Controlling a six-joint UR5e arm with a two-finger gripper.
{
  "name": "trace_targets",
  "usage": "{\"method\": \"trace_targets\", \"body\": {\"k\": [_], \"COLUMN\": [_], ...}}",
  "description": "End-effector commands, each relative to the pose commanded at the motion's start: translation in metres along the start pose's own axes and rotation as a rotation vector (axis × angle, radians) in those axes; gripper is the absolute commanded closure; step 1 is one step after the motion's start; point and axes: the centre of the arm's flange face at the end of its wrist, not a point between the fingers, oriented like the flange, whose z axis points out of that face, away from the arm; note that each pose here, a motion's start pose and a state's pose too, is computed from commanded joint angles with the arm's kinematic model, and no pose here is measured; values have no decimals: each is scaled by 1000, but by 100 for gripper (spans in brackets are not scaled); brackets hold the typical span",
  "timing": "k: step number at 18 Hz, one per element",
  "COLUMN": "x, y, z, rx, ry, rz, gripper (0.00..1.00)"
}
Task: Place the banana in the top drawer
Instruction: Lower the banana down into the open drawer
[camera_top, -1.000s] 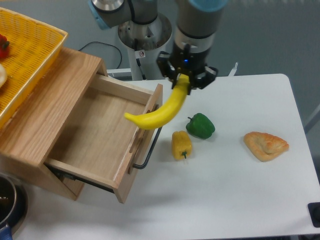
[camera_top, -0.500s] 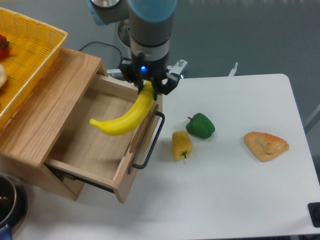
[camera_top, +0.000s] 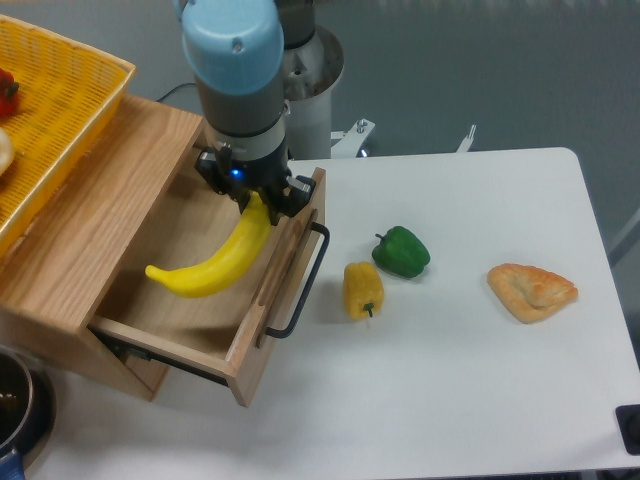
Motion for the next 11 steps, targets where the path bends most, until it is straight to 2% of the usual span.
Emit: {"method": "trace_targets", "body": {"k": [11], "x": [4], "y": [-1], "z": [21], "rx": [-37], "ry": [-2], "rz": [11], "gripper": [99]}}
